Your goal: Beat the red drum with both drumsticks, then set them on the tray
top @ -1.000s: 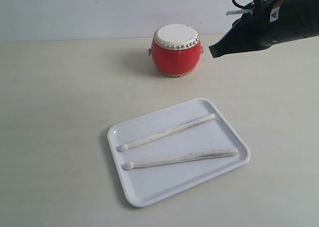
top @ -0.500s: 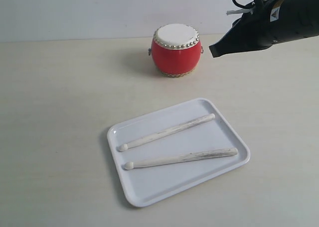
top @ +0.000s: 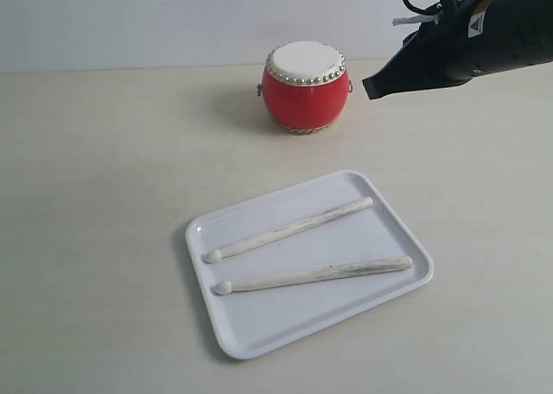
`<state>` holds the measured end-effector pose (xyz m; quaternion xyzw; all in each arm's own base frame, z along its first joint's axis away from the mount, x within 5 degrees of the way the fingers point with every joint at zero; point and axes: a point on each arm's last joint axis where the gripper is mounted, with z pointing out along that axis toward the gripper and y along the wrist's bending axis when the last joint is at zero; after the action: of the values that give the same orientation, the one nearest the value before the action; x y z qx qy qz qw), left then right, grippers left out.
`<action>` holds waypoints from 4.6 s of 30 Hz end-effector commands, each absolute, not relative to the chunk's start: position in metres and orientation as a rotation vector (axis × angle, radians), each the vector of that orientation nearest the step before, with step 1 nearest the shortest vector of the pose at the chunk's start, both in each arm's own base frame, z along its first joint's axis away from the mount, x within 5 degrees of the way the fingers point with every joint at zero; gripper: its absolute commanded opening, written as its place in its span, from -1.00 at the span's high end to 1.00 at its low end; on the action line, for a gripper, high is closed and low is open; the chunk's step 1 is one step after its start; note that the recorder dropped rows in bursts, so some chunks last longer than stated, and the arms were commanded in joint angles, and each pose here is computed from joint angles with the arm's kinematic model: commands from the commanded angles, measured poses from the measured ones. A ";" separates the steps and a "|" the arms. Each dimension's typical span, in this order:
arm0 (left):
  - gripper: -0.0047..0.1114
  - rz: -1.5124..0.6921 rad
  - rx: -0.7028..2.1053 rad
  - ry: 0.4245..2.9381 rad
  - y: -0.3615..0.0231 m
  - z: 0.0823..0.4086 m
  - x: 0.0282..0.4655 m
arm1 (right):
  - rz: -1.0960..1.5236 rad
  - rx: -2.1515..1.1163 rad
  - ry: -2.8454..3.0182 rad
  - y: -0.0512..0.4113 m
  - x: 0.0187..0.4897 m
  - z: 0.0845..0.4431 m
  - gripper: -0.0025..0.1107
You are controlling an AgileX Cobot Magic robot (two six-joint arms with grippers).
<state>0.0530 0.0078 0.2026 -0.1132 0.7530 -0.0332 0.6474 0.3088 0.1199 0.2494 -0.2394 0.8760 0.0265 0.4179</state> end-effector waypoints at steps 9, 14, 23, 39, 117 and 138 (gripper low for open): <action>0.92 -0.124 -0.285 1.830 0.005 0.180 0.053 | 0.064 -0.597 2.186 0.118 0.309 0.251 0.96; 0.92 -0.122 -0.283 1.830 0.005 0.180 0.053 | 0.064 -0.597 2.186 0.118 0.309 0.251 0.96; 0.92 -0.122 -0.283 1.830 0.005 0.180 0.053 | 0.067 -0.591 2.187 0.118 0.309 0.251 0.96; 0.92 -0.121 -0.282 1.830 0.005 0.180 0.053 | 0.052 -0.661 2.013 0.124 0.318 0.258 0.96; 0.92 -0.121 -0.282 1.830 0.005 0.180 0.053 | -0.070 0.061 1.826 -0.006 0.058 0.184 0.96; 0.92 -0.121 -0.282 1.830 0.005 0.180 0.053 | -0.070 0.061 1.826 -0.006 0.058 0.184 0.96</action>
<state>0.0530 0.0056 0.1813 -0.1240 0.7884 -0.0484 0.6005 0.0586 -0.0052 0.1852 0.0241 0.7919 -0.0289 0.6095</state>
